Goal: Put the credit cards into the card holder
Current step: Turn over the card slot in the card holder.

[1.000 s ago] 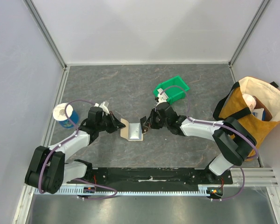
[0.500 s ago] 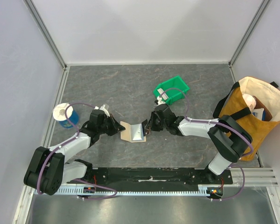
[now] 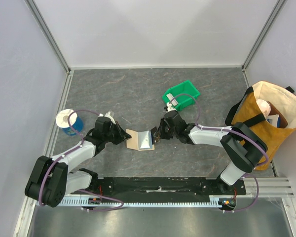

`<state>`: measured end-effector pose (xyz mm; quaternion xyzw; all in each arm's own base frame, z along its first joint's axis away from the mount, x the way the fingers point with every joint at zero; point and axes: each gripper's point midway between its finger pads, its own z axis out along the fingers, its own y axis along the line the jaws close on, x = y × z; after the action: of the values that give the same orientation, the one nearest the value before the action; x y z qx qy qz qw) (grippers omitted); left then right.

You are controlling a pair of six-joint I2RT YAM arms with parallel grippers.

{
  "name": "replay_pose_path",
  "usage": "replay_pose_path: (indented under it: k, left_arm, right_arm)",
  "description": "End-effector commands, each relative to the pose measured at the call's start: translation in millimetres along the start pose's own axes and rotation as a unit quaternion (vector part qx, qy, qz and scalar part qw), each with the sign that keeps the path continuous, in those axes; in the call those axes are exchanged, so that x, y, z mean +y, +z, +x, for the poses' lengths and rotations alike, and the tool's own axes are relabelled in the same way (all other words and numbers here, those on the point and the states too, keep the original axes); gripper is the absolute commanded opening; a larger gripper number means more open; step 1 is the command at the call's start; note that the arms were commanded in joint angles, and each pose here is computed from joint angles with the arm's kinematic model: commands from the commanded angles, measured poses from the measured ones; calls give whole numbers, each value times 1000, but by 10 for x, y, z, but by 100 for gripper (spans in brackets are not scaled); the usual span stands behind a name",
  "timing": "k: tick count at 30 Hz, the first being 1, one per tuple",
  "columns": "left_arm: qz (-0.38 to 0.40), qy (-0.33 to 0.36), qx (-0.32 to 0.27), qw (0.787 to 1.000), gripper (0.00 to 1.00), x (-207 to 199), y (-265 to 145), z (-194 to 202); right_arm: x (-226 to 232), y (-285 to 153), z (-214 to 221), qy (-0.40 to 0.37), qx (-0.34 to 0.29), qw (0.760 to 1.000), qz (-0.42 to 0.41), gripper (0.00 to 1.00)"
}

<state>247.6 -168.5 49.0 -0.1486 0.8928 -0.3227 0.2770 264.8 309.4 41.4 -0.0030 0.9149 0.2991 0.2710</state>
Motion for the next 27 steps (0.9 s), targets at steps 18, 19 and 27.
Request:
replay_pose_path:
  k: [18, 19, 27]
  left_arm:
    - [-10, -5, -9, 1000, 2, 38, 41, -4]
    - [-10, -5, -9, 1000, 2, 35, 42, -5]
    - [-9, -5, -11, 1000, 2, 22, 52, -11]
  right_arm:
    - [330, -47, -86, -5, -2, 998, -69, 0]
    - [370, -64, -105, -5, -3, 997, -75, 0]
    - [738, -182, -233, -18, -9, 991, -134, 0]
